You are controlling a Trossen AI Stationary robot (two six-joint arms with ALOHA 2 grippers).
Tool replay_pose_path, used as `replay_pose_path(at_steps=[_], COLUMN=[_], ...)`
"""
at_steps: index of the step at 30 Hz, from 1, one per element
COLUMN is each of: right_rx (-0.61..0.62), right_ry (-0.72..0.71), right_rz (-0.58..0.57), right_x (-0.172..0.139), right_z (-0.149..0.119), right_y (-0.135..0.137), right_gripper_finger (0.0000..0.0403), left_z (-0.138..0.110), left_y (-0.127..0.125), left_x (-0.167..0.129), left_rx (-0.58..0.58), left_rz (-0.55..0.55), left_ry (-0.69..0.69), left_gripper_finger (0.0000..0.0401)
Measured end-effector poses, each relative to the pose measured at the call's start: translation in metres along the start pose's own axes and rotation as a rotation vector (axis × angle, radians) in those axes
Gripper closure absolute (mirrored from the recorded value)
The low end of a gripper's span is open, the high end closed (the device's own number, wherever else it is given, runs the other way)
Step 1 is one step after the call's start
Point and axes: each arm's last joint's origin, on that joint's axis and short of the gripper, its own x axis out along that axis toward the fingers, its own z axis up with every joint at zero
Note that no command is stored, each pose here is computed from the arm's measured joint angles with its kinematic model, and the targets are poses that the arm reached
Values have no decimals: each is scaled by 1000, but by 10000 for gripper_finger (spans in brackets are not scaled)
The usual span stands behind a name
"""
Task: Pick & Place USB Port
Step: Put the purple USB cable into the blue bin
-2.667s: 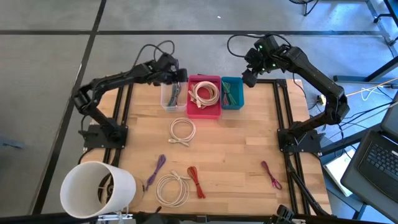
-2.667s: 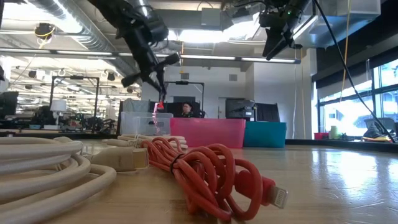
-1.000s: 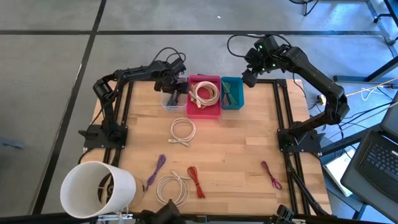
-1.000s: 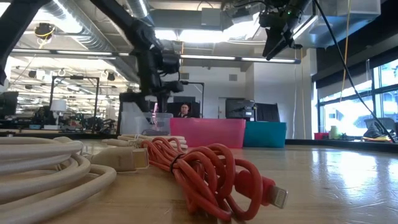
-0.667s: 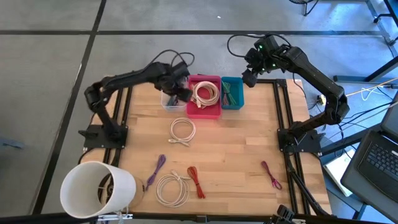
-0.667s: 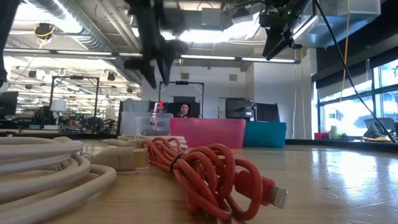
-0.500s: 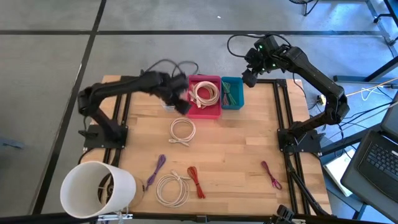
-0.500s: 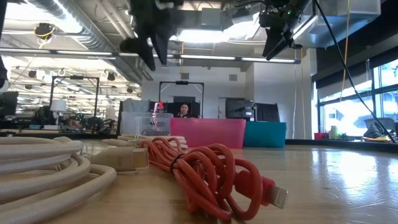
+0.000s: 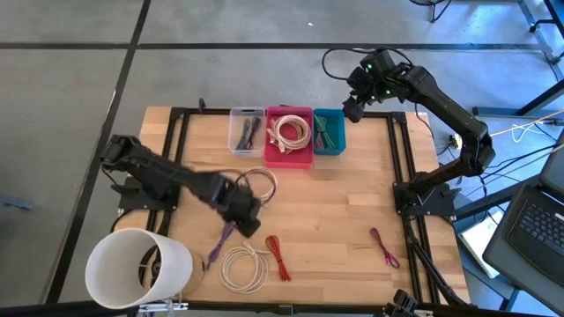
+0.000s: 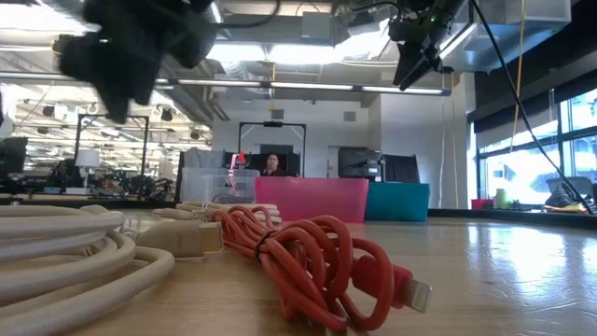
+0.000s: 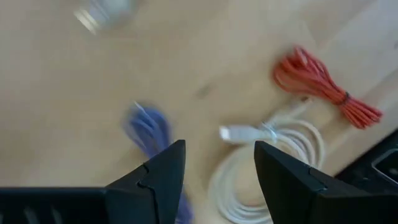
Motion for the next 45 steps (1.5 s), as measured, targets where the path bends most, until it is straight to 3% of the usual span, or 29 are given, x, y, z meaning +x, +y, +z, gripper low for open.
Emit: replay_pose_path(at_steps=[4,13,21,28,32,37,41,43,45], right_rx=[0,0,0,0,-1,-1,-1,-1,0], right_ry=[-3,-7,-6,-6,-6,-6,-6,-6,-6], right_rz=[-1,-2,-2,-2,-2,-2,-2,-2,-2], right_x=[0,0,0,0,0,0,0,0,0], right_z=[0,1,1,1,1,1,1,1,1], right_y=[0,0,0,0,0,0,0,0,0], right_gripper_finger=[183,183,183,183,183,183,183,183,183], left_z=[-27,-59,-72,-73,-74,-75,-73,-71,-67], left_y=[-6,4,23,32,49,56,58,56,53], left_x=[18,30,52,76,86,90,91,91,88], left_rx=[-68,-192,-250,-307,-348,-311,-254,-245,-239], left_rz=[-53,44,101,-14,65,73,79,54,-1], left_ry=[12,92,119,126,113,120,126,116,36], left_gripper_finger=[217,217,217,217,223,268,340,379,386])
